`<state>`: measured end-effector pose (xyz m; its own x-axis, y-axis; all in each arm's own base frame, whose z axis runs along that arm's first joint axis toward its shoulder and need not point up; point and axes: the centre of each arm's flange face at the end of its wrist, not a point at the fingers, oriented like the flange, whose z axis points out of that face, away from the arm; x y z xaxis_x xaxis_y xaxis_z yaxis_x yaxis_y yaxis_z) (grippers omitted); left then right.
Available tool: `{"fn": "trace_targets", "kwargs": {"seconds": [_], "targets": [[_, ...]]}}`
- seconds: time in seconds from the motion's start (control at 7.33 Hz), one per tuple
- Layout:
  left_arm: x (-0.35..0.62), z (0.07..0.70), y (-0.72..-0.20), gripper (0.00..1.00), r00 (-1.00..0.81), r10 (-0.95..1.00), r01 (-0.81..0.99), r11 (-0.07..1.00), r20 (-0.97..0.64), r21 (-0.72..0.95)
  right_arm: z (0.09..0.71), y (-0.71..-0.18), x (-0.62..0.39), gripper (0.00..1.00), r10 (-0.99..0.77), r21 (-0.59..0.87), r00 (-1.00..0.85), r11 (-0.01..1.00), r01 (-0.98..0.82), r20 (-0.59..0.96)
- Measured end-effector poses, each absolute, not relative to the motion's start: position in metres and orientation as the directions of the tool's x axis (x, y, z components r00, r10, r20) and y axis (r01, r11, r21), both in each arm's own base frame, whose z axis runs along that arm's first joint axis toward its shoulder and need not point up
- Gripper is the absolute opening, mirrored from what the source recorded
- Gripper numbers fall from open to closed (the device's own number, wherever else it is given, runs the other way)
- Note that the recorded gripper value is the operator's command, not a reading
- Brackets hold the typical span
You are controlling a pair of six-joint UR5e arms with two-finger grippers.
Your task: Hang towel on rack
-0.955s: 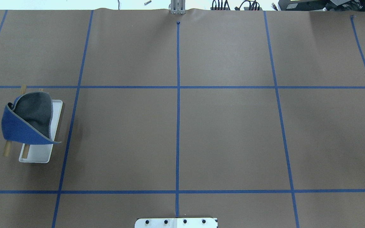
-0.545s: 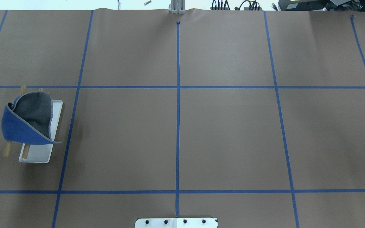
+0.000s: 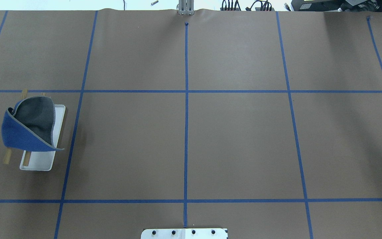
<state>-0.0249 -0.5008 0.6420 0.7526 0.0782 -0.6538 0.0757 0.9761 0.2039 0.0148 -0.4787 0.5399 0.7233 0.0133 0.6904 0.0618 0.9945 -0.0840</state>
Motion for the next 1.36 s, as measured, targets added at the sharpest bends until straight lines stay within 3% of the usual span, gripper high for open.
{"fn": "trace_targets", "kwargs": {"seconds": [0.55, 1.36], "targets": [[-0.045, 0.669, -0.503, 0.99, 0.799, 0.077, 0.057, 0.977, -0.596, 0.204, 0.603, -0.46, 0.042, 1.0, 0.016, -0.075, 0.724, 0.996, 0.049, 0.689], [-0.035, 0.61, -0.539, 0.99, 0.737, 0.007, 0.056, 0.996, -0.676, 0.071, 0.619, -0.454, 0.047, 1.0, 0.046, -0.108, 0.739, 0.993, 0.037, 0.672]]}}
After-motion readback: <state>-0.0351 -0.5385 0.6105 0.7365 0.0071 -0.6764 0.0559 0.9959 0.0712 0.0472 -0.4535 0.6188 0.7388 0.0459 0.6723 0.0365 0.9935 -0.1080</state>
